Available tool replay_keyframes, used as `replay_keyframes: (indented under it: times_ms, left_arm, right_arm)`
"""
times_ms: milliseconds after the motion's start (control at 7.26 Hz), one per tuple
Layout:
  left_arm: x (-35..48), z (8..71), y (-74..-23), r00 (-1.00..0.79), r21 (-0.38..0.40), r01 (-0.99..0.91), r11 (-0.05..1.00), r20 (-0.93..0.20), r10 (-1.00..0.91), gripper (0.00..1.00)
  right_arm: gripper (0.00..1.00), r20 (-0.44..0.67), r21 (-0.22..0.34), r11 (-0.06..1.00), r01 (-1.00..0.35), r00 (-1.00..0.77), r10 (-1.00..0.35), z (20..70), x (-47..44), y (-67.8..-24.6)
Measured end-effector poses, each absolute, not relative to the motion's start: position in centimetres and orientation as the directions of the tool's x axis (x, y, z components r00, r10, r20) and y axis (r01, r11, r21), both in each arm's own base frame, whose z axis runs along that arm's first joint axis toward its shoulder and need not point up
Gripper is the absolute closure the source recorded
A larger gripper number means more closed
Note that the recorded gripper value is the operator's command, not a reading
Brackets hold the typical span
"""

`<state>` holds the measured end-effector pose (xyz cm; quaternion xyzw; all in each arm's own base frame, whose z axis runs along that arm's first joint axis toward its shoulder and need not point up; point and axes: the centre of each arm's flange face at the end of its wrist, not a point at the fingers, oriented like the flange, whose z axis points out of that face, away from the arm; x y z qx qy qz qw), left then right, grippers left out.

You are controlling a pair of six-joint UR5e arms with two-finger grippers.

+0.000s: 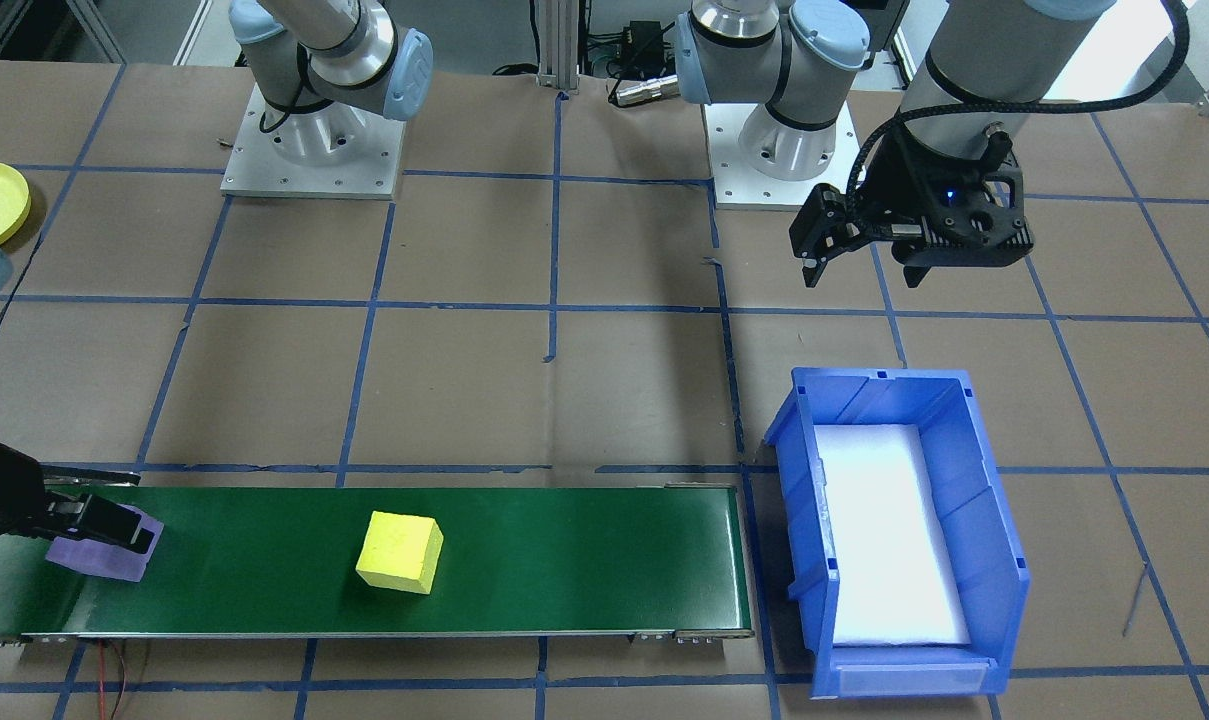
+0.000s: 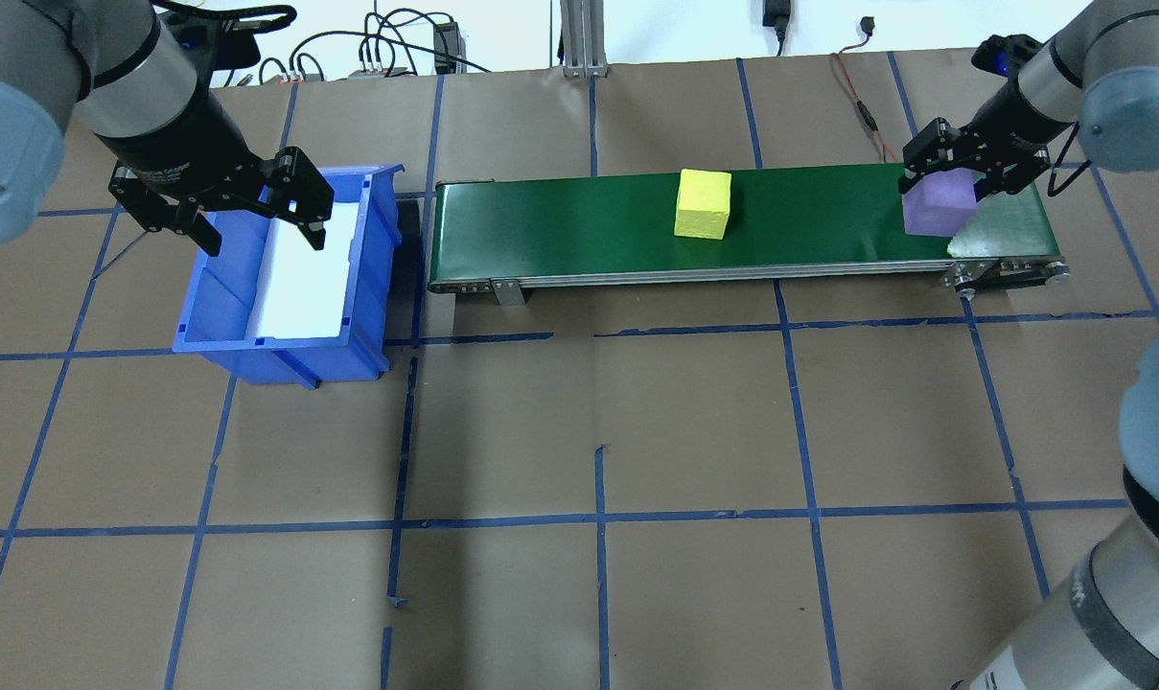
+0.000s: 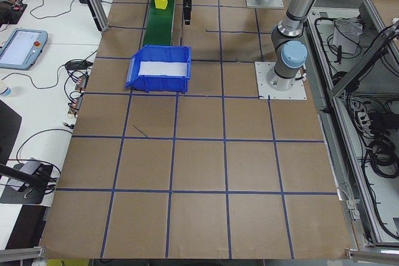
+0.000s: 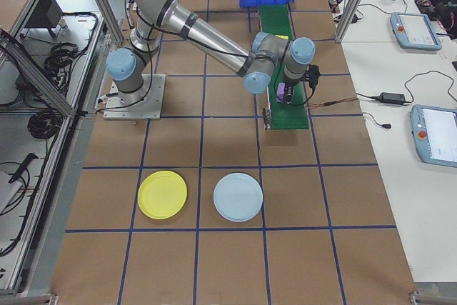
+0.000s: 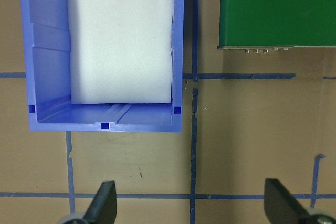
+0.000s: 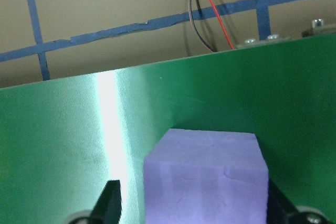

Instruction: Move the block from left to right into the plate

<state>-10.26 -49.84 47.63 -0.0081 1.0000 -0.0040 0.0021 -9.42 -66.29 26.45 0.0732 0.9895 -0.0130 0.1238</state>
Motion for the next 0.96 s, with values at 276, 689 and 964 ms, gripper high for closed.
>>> replay_keyframes:
  times_ms: [276, 689, 964]
  left_arm:
    - [-10.2, 47.7, -49.8, -1.000, -0.008, -0.013, 1.000, -0.007, -0.013, 0.00]
    - [-10.3, 47.7, -49.8, -1.000, -0.008, -0.012, 1.000, -0.005, -0.012, 0.00]
    - [-10.2, 47.7, -49.7, -1.000, -0.008, -0.012, 1.000, -0.006, -0.012, 0.00]
  right_arm:
    - [0.64, -0.213, 0.016, 0.988, 0.156, -0.965, 0.156, 25.7, -10.7, -65.6]
    - [0.63, -0.116, 0.003, 0.988, 0.156, -0.981, 0.155, 27.4, -12.8, -65.6]
    - [0.63, -0.044, -0.021, 0.992, 0.125, -0.991, 0.124, 29.0, -20.6, -64.2]
